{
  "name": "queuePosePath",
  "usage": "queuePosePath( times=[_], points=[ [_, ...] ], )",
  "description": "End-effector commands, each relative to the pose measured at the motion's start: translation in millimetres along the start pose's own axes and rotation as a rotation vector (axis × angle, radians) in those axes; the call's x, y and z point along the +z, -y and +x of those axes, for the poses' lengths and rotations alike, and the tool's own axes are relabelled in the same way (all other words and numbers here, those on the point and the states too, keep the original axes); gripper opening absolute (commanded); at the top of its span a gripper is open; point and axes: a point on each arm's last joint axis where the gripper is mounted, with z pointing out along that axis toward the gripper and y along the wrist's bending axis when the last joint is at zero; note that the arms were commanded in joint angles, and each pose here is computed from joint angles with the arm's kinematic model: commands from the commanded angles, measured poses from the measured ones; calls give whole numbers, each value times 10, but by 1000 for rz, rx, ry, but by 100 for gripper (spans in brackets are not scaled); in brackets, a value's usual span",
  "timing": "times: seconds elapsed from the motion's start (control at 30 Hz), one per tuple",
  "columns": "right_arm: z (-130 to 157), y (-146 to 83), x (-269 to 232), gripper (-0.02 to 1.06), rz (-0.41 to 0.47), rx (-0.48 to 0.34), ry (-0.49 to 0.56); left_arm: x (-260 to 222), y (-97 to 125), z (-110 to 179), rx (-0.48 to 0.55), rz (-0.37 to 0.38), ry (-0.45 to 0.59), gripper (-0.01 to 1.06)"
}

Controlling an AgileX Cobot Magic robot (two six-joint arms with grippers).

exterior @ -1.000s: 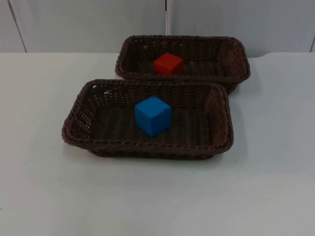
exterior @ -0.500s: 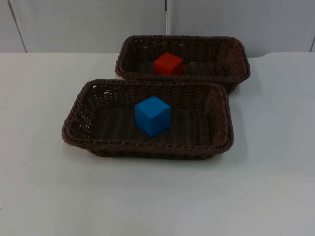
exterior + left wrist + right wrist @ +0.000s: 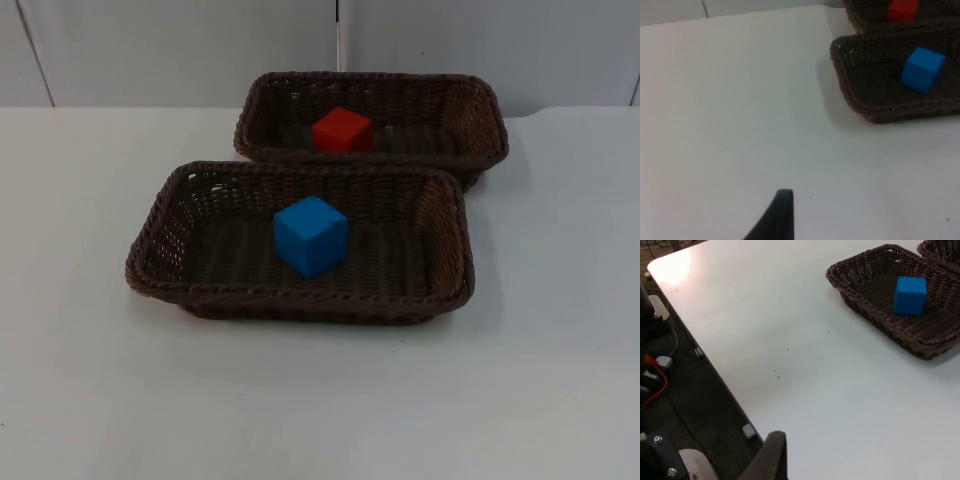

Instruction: Pick up one cube with the left hand and place it into the upper basket. Pick up one cube with the right hand and place it into the lower basket.

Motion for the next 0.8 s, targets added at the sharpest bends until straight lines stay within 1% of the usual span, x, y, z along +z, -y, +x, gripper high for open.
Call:
queuePosePath(
  times=[0.0, 0.1, 0.13, 0.2, 0.27, 0.77],
  points=[
    [18, -4, 14, 105, -7, 5, -5, 7, 3, 4, -12, -17, 8, 105],
    [18, -4, 14, 105, -7, 5, -5, 9, 6, 3, -37, -63, 8, 105],
    [18, -4, 14, 105, -7, 5, -5, 9, 6, 3, -37, -63, 8, 105],
    [18, -4, 14, 105, -7, 5, -5, 10, 7, 2, -52, -91, 9, 105],
    [18, -4, 14, 105, -7, 5, -5, 11, 8, 2, -59, -104, 9, 105],
    [18, -4, 14, 105, -7, 5, -5, 11, 8, 2, -60, -106, 9, 105]
  ],
)
